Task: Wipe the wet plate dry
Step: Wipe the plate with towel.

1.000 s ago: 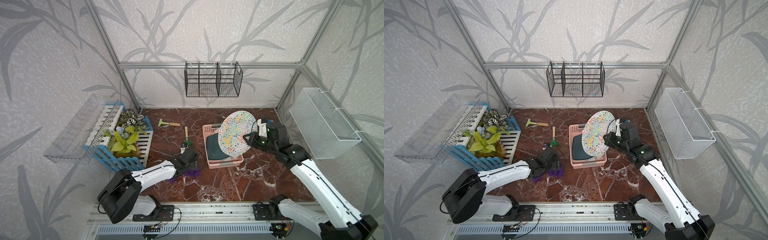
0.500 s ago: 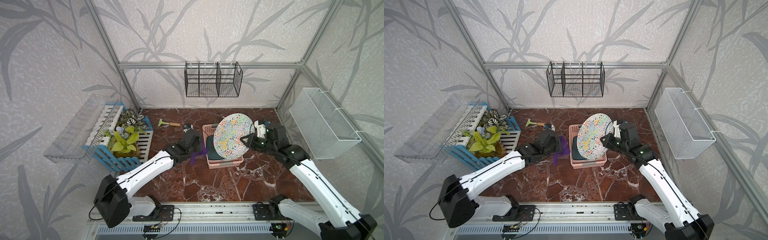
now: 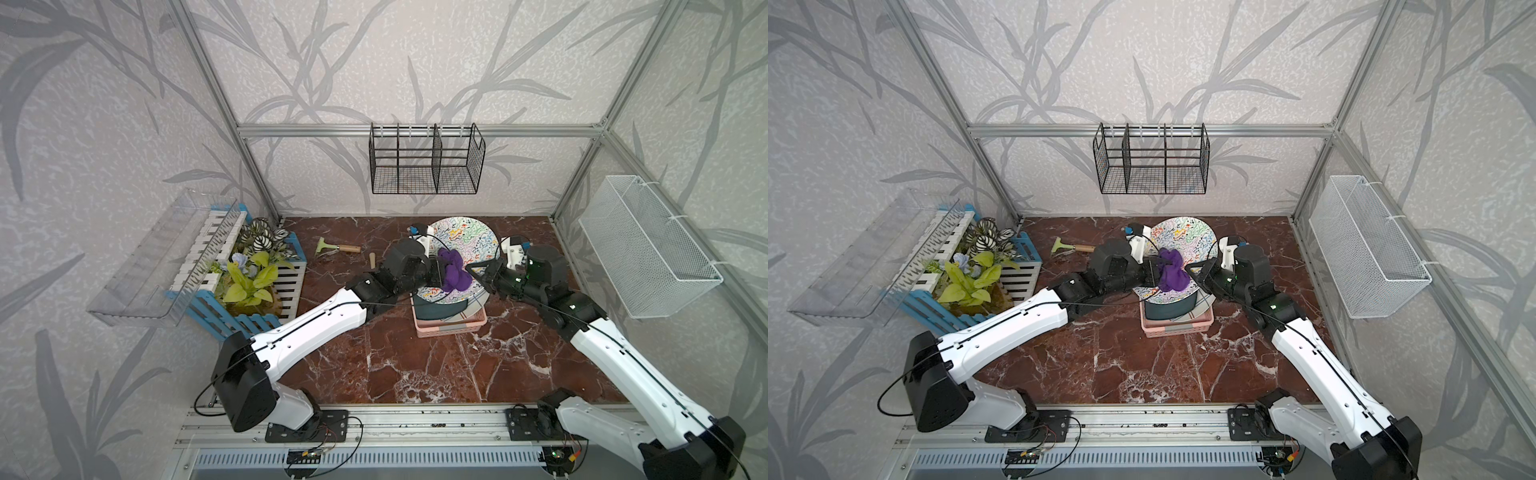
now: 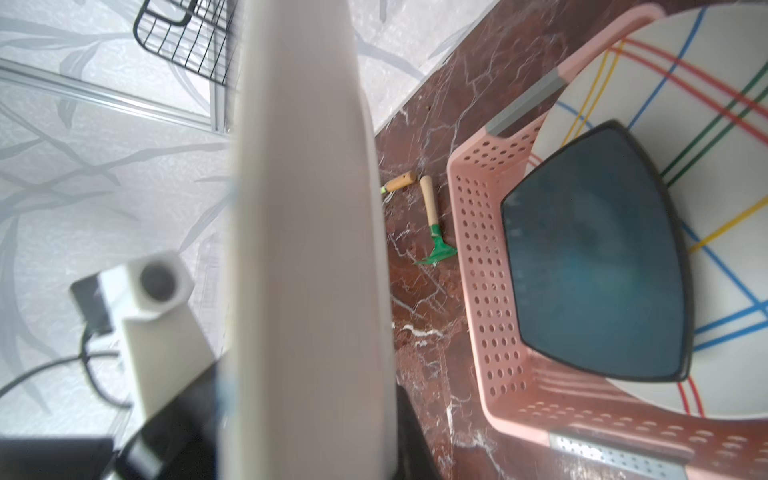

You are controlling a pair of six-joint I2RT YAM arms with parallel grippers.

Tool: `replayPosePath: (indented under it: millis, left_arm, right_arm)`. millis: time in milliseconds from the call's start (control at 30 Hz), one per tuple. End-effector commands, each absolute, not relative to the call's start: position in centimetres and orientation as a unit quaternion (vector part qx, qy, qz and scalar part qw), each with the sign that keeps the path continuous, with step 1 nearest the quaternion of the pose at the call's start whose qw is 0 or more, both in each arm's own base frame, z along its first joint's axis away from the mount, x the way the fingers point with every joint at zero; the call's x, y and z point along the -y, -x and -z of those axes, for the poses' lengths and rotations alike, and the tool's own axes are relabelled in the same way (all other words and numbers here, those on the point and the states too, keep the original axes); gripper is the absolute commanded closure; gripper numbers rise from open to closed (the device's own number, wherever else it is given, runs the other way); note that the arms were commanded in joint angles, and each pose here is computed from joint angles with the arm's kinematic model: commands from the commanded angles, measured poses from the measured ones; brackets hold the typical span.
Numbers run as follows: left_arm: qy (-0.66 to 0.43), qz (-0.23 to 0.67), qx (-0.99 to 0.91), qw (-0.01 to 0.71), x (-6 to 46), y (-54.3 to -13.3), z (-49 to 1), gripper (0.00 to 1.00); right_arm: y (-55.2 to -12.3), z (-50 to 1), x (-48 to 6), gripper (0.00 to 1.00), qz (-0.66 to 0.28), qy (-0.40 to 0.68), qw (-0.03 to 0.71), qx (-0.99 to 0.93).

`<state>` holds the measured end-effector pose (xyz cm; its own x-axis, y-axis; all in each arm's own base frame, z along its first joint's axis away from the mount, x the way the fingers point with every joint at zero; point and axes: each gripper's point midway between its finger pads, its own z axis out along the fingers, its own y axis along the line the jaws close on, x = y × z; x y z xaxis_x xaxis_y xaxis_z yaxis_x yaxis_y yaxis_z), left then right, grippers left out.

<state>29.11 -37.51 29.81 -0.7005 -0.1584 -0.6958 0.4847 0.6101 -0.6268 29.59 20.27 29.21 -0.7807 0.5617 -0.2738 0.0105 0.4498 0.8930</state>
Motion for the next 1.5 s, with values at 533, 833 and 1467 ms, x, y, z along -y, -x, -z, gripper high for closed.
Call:
replayPosePath:
  millis: [533,833,1467]
  left_arm:
    - [-0.04,0.371,-0.827,0.421,29.7,-36.2,-31.3,1.0]
    - [-0.197,0.443,-0.803,0.347,40.1,-31.7,-32.1,1.0]
    - [-0.026,0.4,-0.811,0.425,27.2,-37.9,-32.2,1.0]
  right_arm:
    - [-21.0,-41.9,-26.5,1.0,-0.64,0.116,0.296,-0.7]
    - [-25.7,-44.7,-23.8,1.0,-0.627,0.031,0.367,-0.686]
    - [-20.2,-44.2,-26.2,1.0,-0.656,0.118,0.325,-0.67]
